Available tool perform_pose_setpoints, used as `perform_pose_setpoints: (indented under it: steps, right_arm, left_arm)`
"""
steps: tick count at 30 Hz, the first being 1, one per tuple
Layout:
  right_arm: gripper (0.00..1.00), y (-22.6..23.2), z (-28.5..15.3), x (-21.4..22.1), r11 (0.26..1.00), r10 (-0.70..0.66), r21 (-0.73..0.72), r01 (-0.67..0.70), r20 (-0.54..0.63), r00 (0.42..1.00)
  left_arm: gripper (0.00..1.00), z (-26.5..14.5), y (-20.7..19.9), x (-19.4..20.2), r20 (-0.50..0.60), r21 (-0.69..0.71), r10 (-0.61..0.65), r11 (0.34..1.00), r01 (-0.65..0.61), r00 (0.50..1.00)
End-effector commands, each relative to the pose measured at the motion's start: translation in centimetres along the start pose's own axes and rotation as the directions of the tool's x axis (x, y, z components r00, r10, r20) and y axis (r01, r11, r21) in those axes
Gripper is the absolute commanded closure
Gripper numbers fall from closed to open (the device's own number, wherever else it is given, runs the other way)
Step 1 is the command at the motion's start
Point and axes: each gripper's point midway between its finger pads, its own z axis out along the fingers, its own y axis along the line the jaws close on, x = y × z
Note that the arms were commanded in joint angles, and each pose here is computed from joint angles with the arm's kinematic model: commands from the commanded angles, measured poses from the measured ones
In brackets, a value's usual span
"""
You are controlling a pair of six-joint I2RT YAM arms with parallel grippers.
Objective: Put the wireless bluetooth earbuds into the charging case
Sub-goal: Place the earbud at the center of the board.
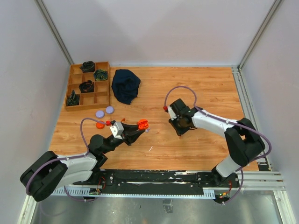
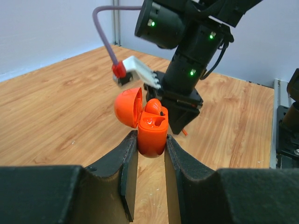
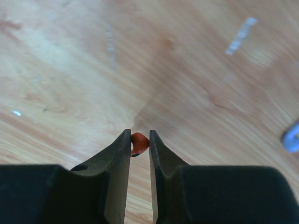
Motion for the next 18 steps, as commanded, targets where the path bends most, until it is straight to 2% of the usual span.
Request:
perform_pose_setpoints:
  steps: [1, 6, 10, 14, 18]
  right_arm:
    - [0.78, 2.5, 0.8, 0.0, 0.979, -0.2, -0.04, 0.199, -0.033, 0.979]
    - [0.74, 3.9, 1.4, 0.7, 0.958, -0.278, -0.089, 0.272, -0.072, 0.958]
    - [0.71, 4.0, 1.5, 0.8, 0.959, -0.277, -0.089, 0.269, -0.101, 0.955]
    - [0.68, 3.8, 0.6, 0.2, 0.976, -0.216, -0.045, 0.212, -0.115, 0.97]
    - [0.62, 3.5, -0.9, -0.6, 0.997, -0.074, 0.026, 0.078, -0.12, 0.99]
  left_arm:
    - [1.0, 0.1, -0.5, -1.0, 0.042, 0.025, 0.022, 0.999, -0.023, 0.999]
    - [1.0, 0.0, -0.5, -1.1, 0.045, 0.024, 0.026, 0.999, -0.027, 0.999]
    - [1.0, 0.0, -0.5, -1.2, 0.048, 0.023, 0.027, 0.999, -0.028, 0.998]
    - [1.0, 0.0, -0.5, -1.2, 0.047, 0.02, 0.027, 0.999, -0.028, 0.999]
    - [1.0, 0.0, -0.5, -1.2, 0.047, 0.021, 0.023, 0.999, -0.024, 0.999]
